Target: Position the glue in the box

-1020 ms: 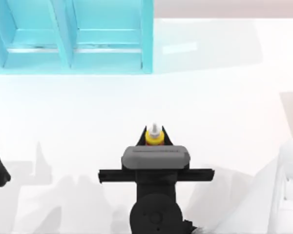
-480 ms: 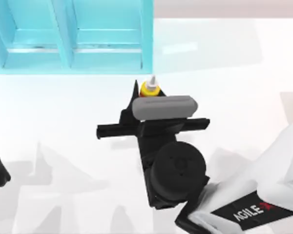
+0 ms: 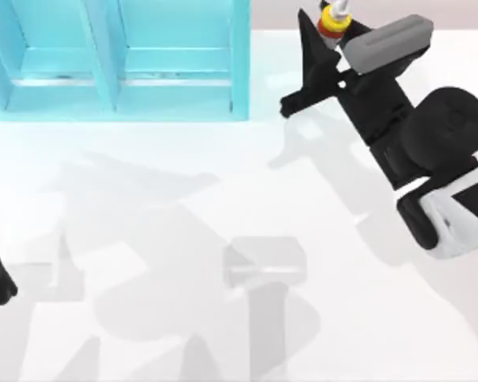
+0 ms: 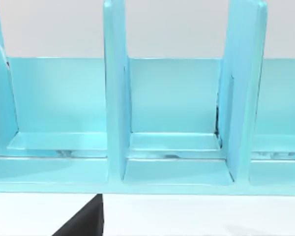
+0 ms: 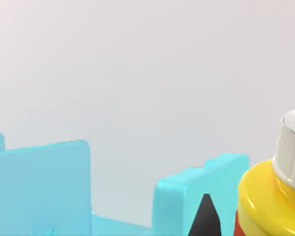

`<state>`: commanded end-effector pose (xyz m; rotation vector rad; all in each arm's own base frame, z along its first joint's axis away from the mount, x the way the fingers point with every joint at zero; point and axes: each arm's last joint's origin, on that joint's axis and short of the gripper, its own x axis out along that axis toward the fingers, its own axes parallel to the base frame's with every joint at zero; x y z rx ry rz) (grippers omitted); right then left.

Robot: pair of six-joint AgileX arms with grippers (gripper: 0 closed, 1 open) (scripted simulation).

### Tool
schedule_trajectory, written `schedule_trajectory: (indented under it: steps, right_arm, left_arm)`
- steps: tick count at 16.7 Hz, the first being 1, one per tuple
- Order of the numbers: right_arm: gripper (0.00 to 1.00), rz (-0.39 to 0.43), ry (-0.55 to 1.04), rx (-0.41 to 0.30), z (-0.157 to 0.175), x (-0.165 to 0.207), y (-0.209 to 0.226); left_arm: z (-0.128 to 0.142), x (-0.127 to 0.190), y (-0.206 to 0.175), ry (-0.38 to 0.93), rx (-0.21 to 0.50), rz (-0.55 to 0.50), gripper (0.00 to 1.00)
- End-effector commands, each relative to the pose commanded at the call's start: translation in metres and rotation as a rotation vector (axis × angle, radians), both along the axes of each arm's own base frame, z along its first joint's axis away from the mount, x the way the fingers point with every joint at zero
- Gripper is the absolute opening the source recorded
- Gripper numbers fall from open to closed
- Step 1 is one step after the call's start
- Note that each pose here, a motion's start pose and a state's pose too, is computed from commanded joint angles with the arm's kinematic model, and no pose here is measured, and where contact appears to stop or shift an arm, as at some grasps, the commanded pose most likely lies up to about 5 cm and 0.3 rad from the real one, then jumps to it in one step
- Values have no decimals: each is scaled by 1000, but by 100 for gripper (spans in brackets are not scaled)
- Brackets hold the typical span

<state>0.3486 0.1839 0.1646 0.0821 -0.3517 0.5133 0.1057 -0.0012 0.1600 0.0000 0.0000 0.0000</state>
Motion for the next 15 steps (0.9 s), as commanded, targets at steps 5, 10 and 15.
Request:
schedule_trajectory:
  steps: [5, 10, 15]
  right_arm:
    - [0, 137, -29, -217, -9, 38, -153]
    - [0, 241, 114, -330, -35, 1, -304]
    - [0, 265, 249, -287, -61, -81, -410]
  left_arm:
    - [0, 0, 0, 0, 0, 0, 100]
    - [0, 0, 0, 0, 0, 0, 100]
    - [0, 0, 0, 0, 0, 0, 100]
